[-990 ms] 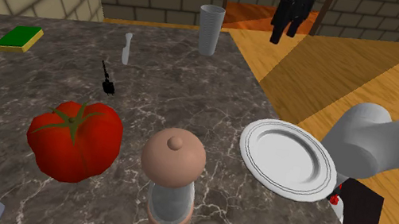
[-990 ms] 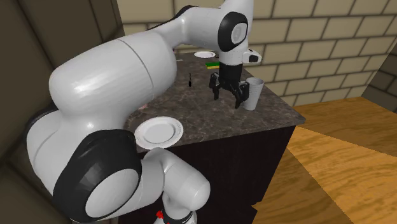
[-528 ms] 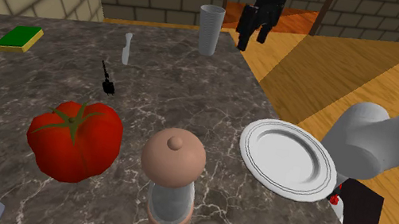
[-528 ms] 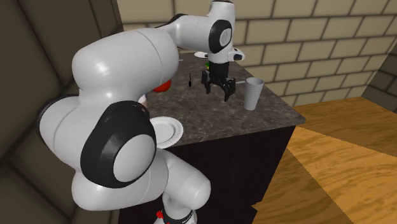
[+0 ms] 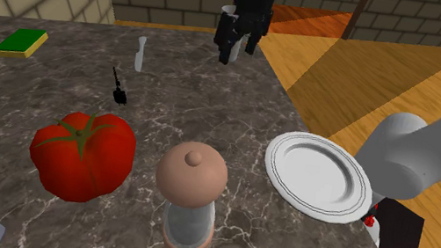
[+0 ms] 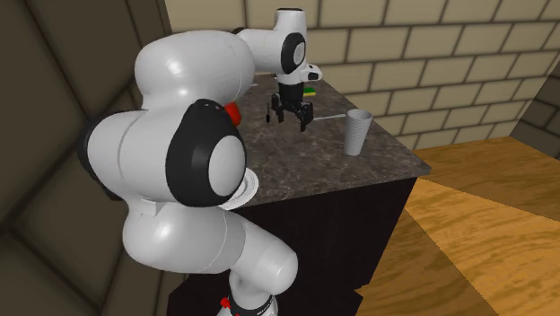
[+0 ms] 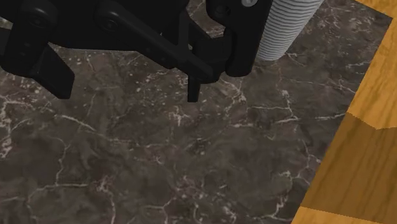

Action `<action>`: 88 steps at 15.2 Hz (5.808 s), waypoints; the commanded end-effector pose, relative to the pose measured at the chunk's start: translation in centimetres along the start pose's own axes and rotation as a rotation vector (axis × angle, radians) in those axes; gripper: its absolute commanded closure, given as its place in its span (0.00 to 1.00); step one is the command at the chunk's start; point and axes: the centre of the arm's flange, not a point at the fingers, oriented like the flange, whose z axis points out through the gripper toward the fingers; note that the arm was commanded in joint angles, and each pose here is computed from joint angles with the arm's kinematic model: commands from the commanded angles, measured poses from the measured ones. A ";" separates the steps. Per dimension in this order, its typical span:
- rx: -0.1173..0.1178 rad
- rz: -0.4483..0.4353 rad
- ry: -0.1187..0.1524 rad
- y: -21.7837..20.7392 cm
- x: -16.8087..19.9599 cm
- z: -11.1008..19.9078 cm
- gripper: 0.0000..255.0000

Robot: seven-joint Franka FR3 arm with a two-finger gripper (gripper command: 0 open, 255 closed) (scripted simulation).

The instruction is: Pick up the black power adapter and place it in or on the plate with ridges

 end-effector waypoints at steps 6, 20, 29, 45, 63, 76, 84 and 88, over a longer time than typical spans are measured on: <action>0.008 -0.016 0.045 -8.0 3.8 1.8 0.00; 0.019 -0.046 0.124 -22.3 10.5 5.2 0.00; 0.019 -0.046 0.124 -22.4 10.9 8.6 0.00; 0.019 -0.046 0.124 -22.4 10.9 8.1 1.00; 0.019 -0.046 0.124 -21.5 9.4 -0.5 1.00; 0.019 -0.046 0.124 -14.6 -6.2 -2.4 1.00; 0.019 -0.046 0.124 -10.3 -15.8 -3.5 1.00; 0.019 -0.046 0.124 -8.2 -20.6 -4.1 1.00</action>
